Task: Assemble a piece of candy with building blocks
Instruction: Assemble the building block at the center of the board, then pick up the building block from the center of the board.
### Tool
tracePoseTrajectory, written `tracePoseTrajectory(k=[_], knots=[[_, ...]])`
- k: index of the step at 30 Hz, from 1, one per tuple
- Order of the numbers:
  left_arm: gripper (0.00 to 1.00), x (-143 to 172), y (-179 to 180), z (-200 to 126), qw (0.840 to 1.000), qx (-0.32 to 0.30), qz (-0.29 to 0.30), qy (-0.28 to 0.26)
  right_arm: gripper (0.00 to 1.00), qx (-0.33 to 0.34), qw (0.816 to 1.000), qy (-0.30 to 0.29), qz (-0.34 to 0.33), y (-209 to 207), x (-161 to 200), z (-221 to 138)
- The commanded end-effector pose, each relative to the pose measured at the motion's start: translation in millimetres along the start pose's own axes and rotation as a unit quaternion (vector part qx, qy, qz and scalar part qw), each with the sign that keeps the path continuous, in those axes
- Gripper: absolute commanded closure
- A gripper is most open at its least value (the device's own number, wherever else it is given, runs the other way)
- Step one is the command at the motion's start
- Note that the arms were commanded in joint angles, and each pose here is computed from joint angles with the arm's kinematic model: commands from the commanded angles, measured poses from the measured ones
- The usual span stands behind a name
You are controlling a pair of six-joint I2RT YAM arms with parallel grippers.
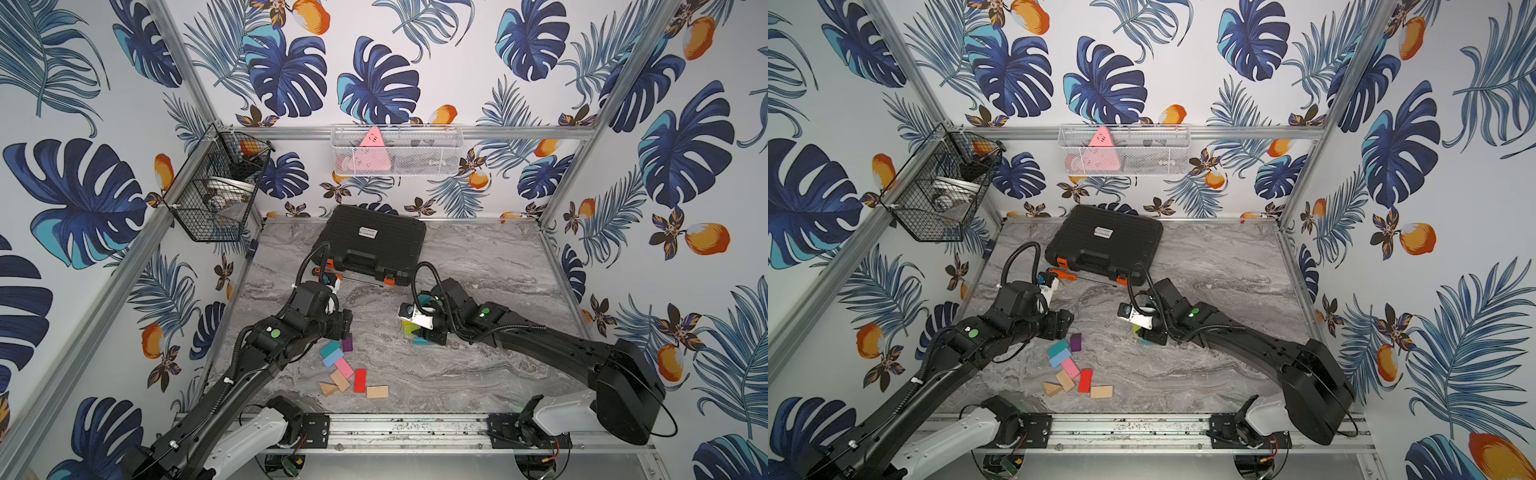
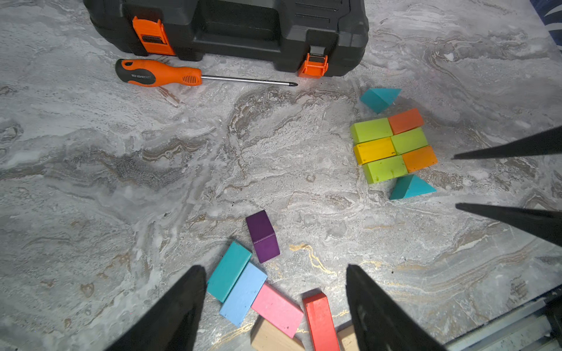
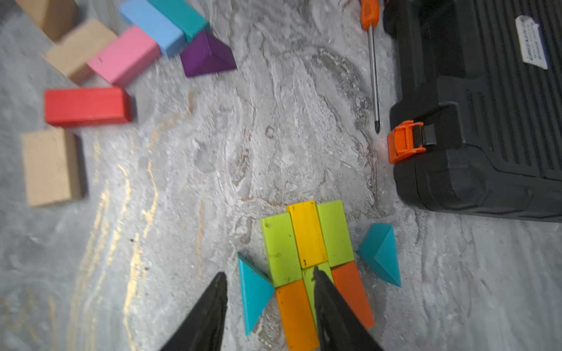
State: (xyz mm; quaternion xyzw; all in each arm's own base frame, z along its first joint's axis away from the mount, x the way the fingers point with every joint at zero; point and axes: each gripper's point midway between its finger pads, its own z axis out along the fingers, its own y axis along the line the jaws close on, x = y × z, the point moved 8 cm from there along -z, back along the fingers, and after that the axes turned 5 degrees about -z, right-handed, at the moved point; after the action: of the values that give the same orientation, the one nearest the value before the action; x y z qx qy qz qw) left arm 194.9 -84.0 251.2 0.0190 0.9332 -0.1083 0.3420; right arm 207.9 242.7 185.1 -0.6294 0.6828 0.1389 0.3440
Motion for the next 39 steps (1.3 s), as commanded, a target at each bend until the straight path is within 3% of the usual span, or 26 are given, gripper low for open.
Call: tracePoseTrajectory(k=[1, 7, 11, 19, 27, 31, 35, 39], knots=[[0.23, -4.0, 2.8, -5.4, 1.000, -0.012, -0.002, -0.021, 0.52, -0.086, 0.991, -0.088, 0.059, 25.9, -18.8, -1.9], [0.23, -6.2, 7.0, -9.8, 0.999, -0.031, -0.006, -0.032, 0.46, -0.161, 0.985, -0.057, 0.019, 90.6, -18.9, 39.2], [0.22, -8.5, 15.6, -23.8, 0.996, -0.056, -0.018, -0.070, 0.42, -0.184, 0.981, -0.062, 0.008, 112.5, -10.2, 66.3], [0.19, -8.0, 17.9, -28.6, 0.995, -0.062, -0.022, -0.079, 0.39, -0.183, 0.982, -0.012, -0.043, 136.8, -0.9, 98.6], [0.19, -7.8, 17.2, -26.8, 0.995, -0.058, -0.020, -0.077, 0.44, -0.144, 0.985, 0.036, -0.090, 145.6, 9.3, 110.3], [0.19, -7.8, 16.9, -26.5, 0.995, -0.057, -0.019, -0.076, 0.56, -0.134, 0.984, 0.057, -0.099, 147.1, 11.2, 114.1], [0.19, -7.9, 16.8, -26.9, 0.995, -0.057, -0.019, -0.077, 0.78, -0.118, 0.986, 0.063, -0.102, 143.6, 9.0, 113.5], [0.19, -8.4, 16.5, -27.4, 0.995, -0.055, -0.019, -0.078, 0.81, -0.100, 0.990, 0.039, -0.094, 137.2, 0.8, 105.3]])
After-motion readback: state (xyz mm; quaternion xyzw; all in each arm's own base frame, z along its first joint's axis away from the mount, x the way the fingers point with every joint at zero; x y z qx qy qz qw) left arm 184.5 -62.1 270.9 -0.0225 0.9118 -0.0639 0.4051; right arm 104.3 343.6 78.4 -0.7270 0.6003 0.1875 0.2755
